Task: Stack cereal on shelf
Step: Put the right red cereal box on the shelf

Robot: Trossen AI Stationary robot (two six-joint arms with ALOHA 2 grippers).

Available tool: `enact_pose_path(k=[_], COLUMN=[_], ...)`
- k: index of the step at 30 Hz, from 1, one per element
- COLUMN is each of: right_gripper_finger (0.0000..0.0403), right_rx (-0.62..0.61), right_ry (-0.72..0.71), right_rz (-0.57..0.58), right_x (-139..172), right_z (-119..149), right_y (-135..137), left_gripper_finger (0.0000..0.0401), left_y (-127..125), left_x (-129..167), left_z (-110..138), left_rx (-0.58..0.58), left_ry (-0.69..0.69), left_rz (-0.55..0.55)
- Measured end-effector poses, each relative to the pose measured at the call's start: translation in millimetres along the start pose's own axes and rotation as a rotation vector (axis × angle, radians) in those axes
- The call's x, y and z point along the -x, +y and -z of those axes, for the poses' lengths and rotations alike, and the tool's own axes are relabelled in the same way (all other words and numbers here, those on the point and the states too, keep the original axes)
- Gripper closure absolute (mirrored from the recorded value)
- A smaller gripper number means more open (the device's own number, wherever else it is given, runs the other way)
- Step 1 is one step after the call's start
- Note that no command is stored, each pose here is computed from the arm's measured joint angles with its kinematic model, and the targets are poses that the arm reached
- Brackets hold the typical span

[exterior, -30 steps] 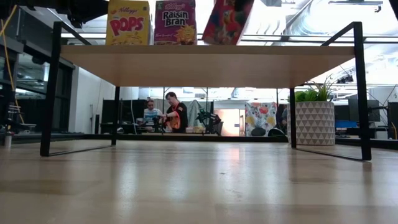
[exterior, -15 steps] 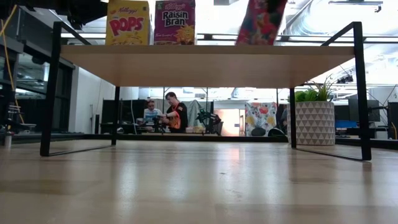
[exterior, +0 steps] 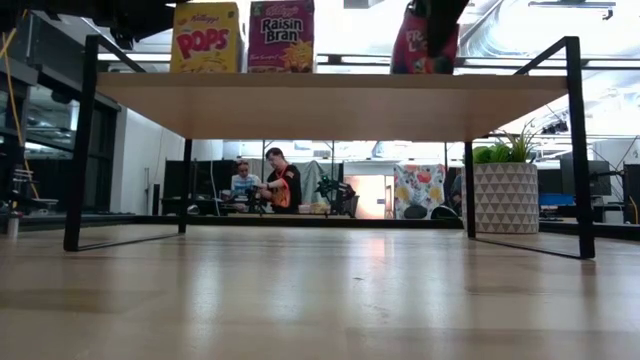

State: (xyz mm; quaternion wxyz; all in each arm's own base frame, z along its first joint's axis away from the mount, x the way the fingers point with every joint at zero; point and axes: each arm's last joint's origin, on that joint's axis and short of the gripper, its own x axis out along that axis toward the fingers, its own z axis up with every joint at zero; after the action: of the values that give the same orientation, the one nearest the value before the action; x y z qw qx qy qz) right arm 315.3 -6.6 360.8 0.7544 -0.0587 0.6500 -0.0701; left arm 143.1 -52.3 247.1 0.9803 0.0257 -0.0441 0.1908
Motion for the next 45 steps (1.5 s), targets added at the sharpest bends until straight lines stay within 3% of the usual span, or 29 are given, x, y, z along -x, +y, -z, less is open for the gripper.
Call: enact_pose_path(k=[18, 40, 45], right_gripper_finger=[0.026, 0.026, 0.0235], right_rx=[-0.021, -0.043, -0.045], right_ry=[-0.11, -0.12, -0.143], right_rz=[0.025, -0.025, -0.051], right_x=[-3, -3, -3], right_z=[-13, -14, -17], right_y=[-1, 0, 1], left_gripper_finger=[0.0181, 0.0181, 0.0181], left_y=[0, 0, -2], left_x=[0, 0, 0], left_z=[1, 1, -1], left_rx=[-0.009, -0.023, -0.007], left_ry=[0.007, 0.005, -0.012], left_rz=[0.001, 0.002, 0.053])
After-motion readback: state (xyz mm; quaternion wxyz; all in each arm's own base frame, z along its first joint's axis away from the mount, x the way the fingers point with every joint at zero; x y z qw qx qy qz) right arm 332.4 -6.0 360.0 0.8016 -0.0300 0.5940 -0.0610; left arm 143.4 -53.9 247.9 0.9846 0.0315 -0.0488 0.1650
